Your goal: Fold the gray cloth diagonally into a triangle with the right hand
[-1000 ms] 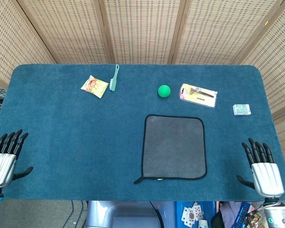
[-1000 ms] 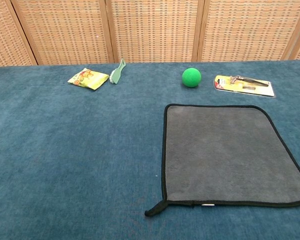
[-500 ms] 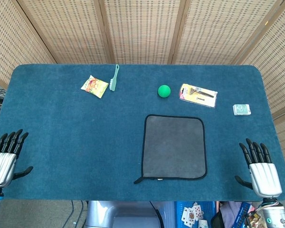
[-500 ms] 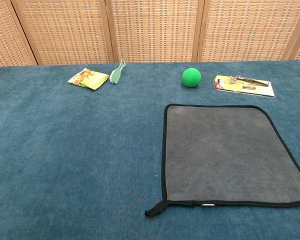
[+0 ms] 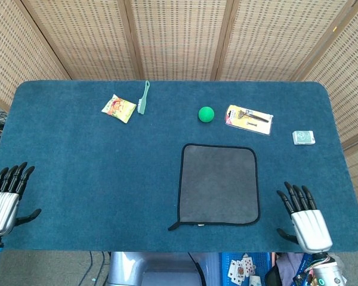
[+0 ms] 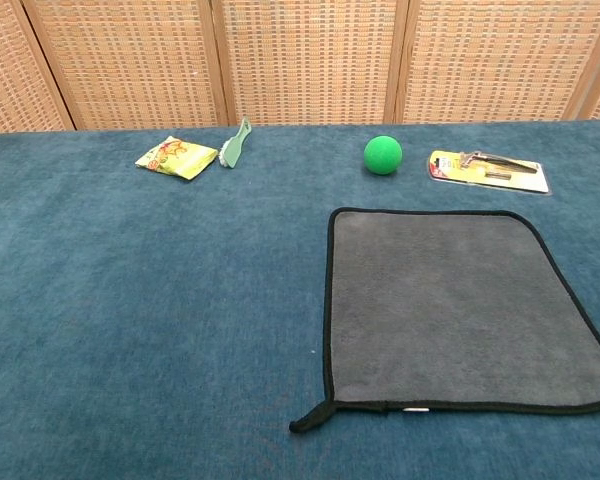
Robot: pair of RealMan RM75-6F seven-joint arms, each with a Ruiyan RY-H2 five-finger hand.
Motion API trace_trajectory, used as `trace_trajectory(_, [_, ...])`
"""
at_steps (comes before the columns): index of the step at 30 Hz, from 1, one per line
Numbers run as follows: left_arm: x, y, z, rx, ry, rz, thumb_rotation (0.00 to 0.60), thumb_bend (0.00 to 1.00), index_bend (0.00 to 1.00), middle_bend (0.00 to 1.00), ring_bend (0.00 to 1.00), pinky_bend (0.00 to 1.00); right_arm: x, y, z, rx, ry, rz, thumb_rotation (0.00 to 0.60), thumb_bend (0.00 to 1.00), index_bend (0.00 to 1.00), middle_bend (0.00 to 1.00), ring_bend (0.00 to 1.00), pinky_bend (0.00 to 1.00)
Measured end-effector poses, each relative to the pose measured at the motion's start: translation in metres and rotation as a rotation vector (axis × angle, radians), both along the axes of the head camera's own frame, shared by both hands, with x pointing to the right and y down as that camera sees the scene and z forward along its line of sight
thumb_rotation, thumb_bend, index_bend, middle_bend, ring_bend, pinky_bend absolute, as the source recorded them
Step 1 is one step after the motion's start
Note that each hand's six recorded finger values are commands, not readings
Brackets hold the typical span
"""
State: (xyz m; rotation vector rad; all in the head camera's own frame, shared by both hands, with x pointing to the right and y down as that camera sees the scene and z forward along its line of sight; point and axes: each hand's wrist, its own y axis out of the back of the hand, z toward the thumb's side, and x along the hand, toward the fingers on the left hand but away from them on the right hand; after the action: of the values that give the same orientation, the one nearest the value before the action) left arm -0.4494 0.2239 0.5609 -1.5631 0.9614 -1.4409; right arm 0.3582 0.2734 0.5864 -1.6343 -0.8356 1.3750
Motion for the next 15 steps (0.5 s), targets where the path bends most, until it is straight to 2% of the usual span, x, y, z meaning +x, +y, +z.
trace_trajectory(8, [0.000,0.000,0.000,-0.003,0.004,0.001,0.600,0.11,0.00,0.00,0.00,0.00,-0.044,0.014,0.022,-0.051,-0.067,-0.047,0.600,0.00,0.21,0.00,0.00,0.00])
trace_trajectory(15, [0.000,0.000,0.000,-0.003,0.005,0.001,0.600,0.11,0.00,0.00,0.00,0.00,-0.070,0.014,0.037,-0.058,-0.105,-0.060,0.600,0.00,0.29,0.00,0.00,0.00])
